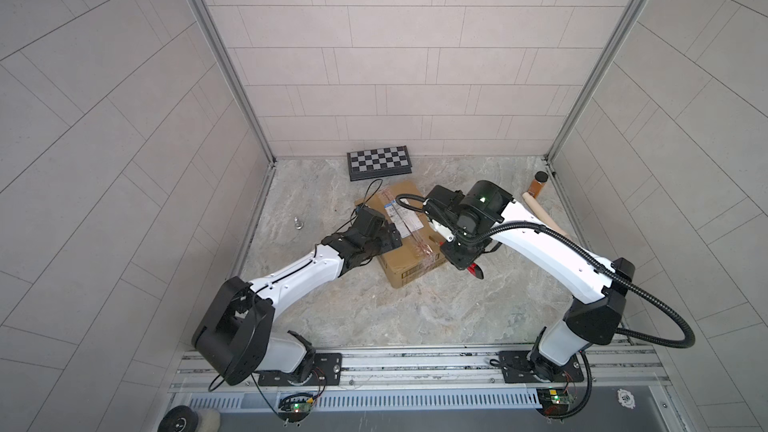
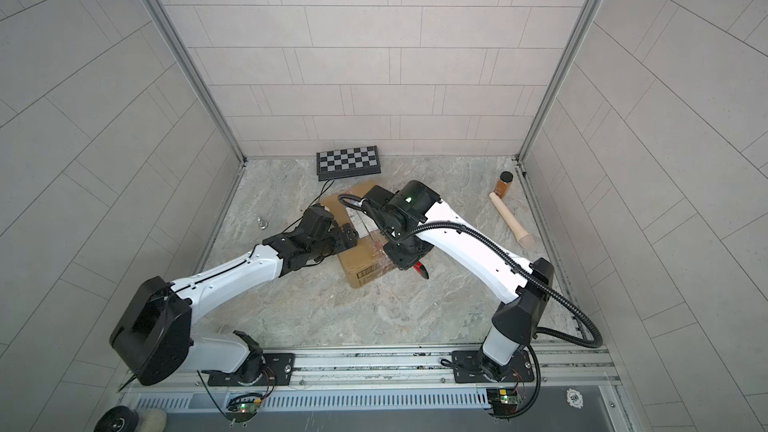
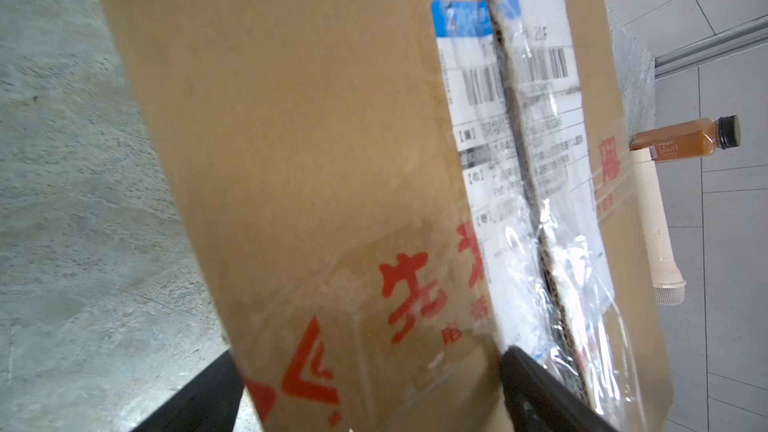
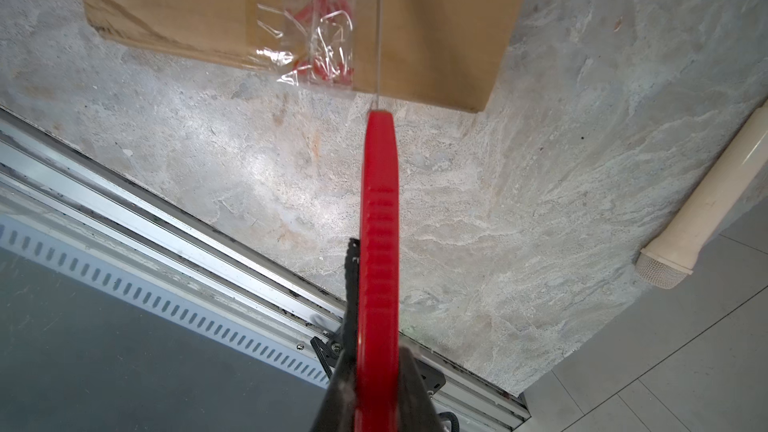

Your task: Unpack the express box

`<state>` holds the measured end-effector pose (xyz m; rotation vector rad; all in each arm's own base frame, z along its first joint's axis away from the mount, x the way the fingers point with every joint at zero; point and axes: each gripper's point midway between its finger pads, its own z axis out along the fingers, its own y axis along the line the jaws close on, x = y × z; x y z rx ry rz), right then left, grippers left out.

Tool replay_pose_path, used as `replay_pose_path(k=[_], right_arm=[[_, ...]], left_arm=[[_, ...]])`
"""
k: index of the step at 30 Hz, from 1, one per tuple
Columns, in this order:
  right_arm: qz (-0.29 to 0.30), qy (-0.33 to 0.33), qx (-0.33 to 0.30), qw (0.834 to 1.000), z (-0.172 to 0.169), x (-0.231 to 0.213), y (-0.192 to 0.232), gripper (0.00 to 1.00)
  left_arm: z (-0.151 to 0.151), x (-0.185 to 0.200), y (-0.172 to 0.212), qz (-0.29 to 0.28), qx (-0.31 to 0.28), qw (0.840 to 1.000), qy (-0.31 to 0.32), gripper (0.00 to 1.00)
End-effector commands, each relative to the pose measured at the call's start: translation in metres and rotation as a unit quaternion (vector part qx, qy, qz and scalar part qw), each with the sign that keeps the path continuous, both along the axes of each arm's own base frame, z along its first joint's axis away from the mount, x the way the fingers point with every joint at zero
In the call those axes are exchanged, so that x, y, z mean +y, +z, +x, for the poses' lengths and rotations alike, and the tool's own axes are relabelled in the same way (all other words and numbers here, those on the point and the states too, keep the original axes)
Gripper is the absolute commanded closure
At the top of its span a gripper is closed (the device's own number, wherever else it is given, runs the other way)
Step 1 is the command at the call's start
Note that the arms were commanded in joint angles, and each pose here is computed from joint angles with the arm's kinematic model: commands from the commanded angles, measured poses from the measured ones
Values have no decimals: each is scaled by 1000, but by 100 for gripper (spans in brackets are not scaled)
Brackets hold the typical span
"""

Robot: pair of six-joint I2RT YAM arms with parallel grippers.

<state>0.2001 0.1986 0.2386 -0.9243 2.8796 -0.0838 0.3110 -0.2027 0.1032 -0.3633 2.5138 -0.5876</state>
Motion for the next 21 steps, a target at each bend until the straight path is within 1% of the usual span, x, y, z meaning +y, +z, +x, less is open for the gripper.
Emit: replay_pose_path(k=[1,8,11,17,21], right_arm=[[5,1,22,1000,-28,-16,17,100],[6,-6,-4,1000,-36,-3,12,100],[-9,-14,-17,1000,-33,0,4,100],[-10,-52,-30,998,-26,-1,-17,100],[3,-58,-31,998,-25,3,-22,100]], left_arm=[[-53,52,-78,127,136,982,18,2],[-57,52,-88,126,148,981,20,2],[-59,52,-92,124,152,980,20,2],[-63,55,-98,127,158,979,22,2],[-65,55,-102,126,162,979,20,2]])
